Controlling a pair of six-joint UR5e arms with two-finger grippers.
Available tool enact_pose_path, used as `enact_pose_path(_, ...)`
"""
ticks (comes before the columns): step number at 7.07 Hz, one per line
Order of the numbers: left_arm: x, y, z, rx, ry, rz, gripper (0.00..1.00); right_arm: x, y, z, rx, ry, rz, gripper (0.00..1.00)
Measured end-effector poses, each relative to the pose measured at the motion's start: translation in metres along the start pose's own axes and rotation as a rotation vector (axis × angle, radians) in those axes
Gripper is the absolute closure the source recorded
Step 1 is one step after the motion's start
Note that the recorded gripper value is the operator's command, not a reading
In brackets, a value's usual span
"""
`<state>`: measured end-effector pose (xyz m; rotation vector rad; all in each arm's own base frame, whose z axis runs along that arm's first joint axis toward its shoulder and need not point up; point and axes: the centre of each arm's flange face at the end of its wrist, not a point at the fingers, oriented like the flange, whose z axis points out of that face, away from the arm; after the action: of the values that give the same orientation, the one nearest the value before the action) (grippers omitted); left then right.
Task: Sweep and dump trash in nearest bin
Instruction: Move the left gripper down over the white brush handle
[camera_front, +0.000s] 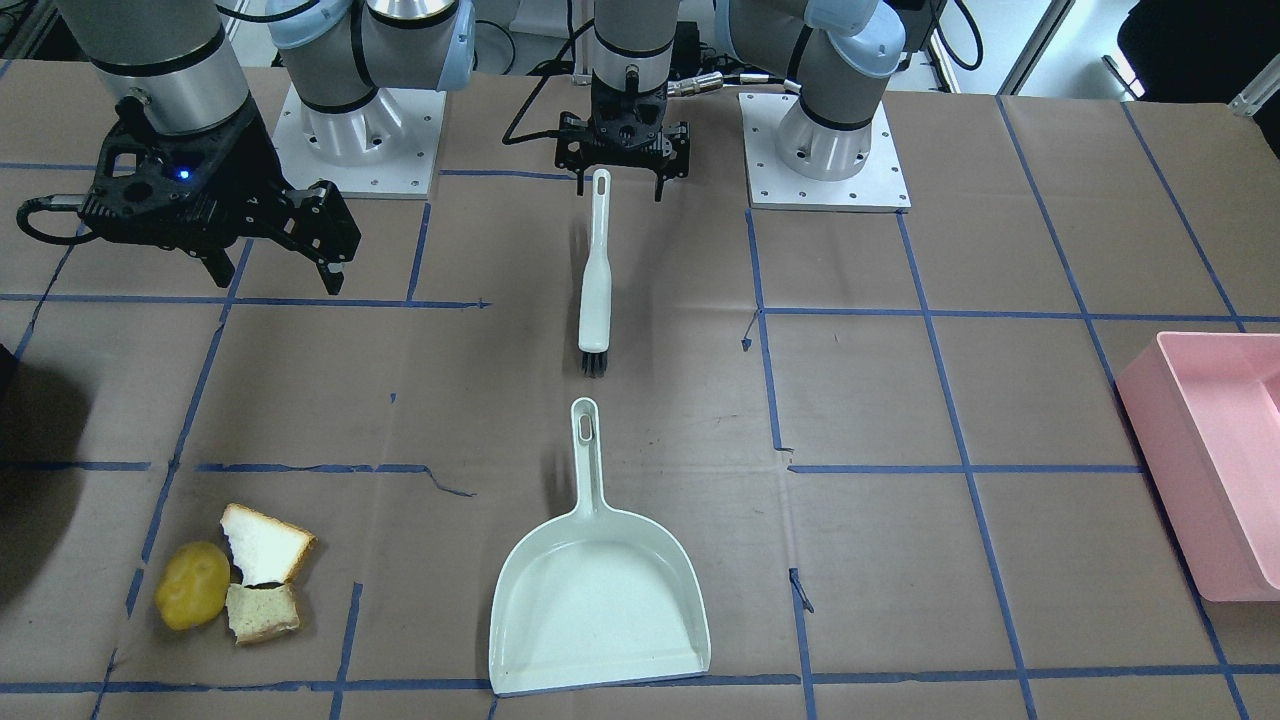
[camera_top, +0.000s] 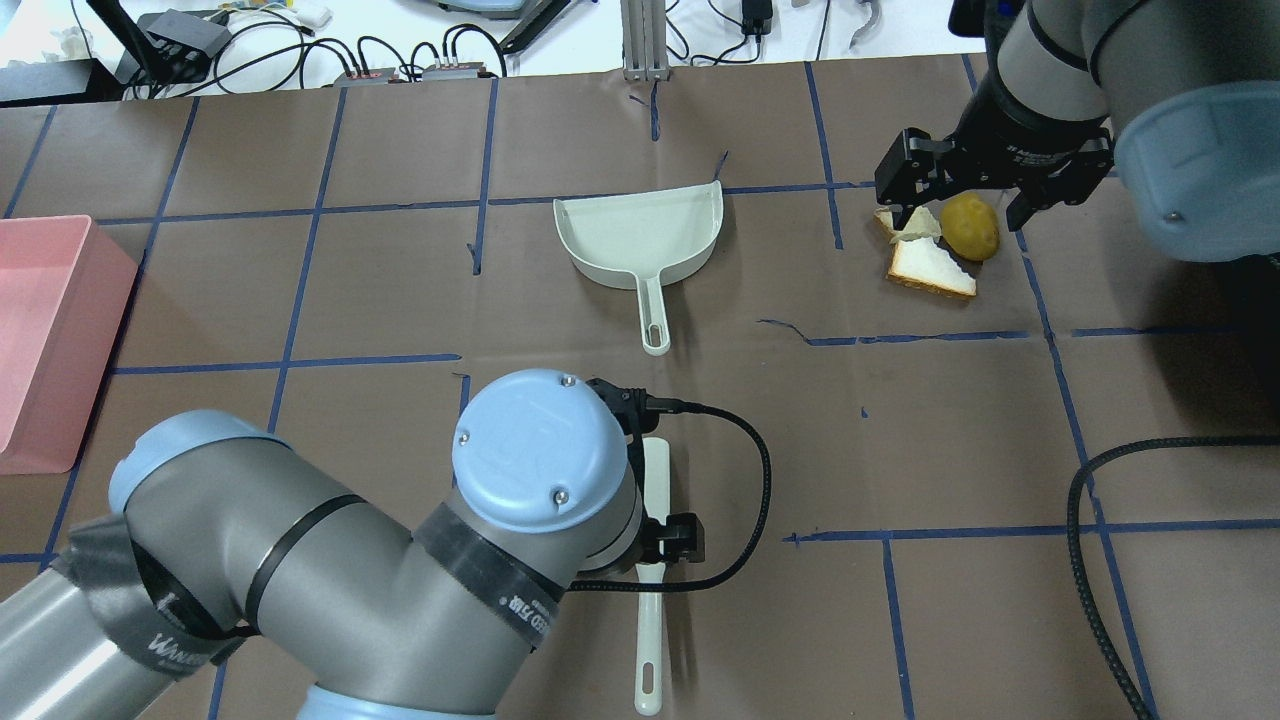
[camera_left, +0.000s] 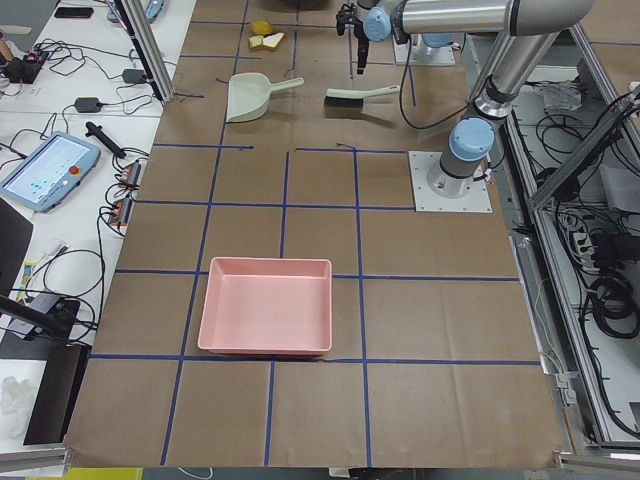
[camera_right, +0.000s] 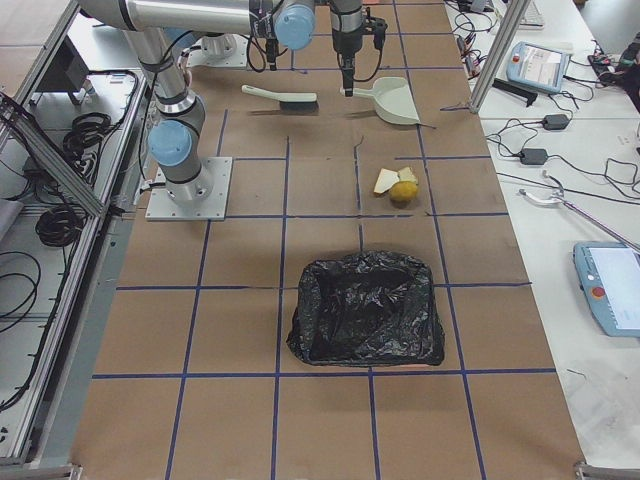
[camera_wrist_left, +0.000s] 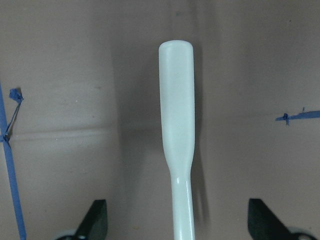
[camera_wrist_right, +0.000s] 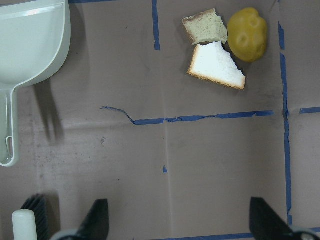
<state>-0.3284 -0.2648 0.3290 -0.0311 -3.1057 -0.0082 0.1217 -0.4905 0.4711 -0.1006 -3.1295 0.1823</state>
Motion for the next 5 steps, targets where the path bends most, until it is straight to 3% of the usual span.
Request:
enact_pose_path(3,-0.006,0.016,0.030,0.011,0.015,-0.021,0.01,0.000,0.000,0.000,0.000,0.000,0.000,0.00)
enact_pose_path(5,0.009,0.025,0.051,0.028,0.022,0.019,0.01,0.000,0.000,0.000,-0.001,0.000,0.000,0.00)
